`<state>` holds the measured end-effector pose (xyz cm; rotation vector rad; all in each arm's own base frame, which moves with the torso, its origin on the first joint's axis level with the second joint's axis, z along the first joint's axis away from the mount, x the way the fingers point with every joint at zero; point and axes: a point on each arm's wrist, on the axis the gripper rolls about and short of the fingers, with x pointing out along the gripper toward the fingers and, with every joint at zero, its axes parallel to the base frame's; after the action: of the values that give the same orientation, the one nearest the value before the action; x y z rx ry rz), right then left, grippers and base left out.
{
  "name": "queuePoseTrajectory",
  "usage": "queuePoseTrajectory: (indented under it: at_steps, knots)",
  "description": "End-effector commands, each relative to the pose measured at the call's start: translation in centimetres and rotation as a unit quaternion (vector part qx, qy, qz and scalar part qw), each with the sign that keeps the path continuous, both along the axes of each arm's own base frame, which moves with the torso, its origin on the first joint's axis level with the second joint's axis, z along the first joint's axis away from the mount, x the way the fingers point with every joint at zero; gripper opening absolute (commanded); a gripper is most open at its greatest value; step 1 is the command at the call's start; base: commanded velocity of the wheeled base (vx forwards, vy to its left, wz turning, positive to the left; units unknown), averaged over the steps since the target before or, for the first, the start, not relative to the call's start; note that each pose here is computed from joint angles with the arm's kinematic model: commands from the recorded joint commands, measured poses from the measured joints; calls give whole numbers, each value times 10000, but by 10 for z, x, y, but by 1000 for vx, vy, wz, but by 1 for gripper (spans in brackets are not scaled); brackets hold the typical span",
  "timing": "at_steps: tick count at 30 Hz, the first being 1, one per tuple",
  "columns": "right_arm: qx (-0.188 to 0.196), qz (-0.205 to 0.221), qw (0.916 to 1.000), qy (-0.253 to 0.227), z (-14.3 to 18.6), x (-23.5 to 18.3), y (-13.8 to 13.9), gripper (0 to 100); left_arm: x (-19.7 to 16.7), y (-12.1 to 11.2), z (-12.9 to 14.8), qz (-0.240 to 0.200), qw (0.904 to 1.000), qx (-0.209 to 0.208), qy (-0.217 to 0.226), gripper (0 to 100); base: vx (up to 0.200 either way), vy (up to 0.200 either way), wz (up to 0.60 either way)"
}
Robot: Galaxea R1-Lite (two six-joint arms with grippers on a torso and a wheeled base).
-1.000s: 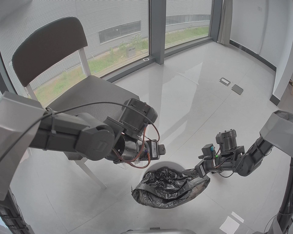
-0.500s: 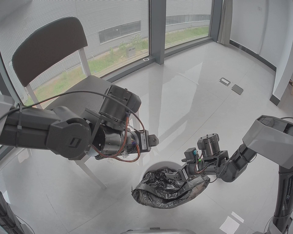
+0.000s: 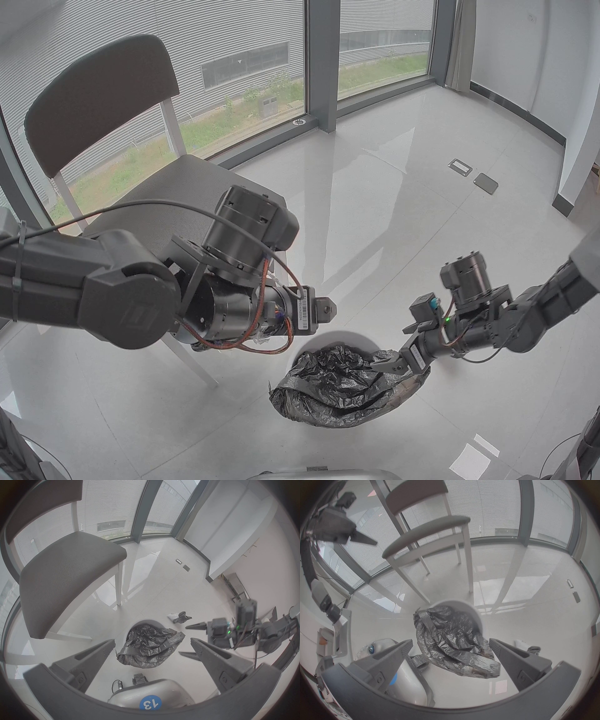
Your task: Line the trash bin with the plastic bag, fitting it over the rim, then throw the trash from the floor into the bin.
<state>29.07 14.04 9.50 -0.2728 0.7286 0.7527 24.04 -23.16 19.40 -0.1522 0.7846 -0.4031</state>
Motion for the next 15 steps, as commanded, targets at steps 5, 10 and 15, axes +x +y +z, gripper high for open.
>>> queuePoseTrajectory:
  at_steps: [5, 10, 15]
  knots:
    - [901, 759, 9893, -857, 37, -37, -28, 100, -17, 4, 11, -98, 9999, -4, 48, 100, 0, 0, 0]
    - [599, 785, 9870, -1265, 23, -43, -48, 100, -24, 4, 13, -169, 9997, 82, 124, 100, 0, 0, 0]
    - [674, 645, 9859, -1390, 45, -57, -59, 100, -27, 2, 14, -229, 9996, 80, 106, 100, 0, 0, 0]
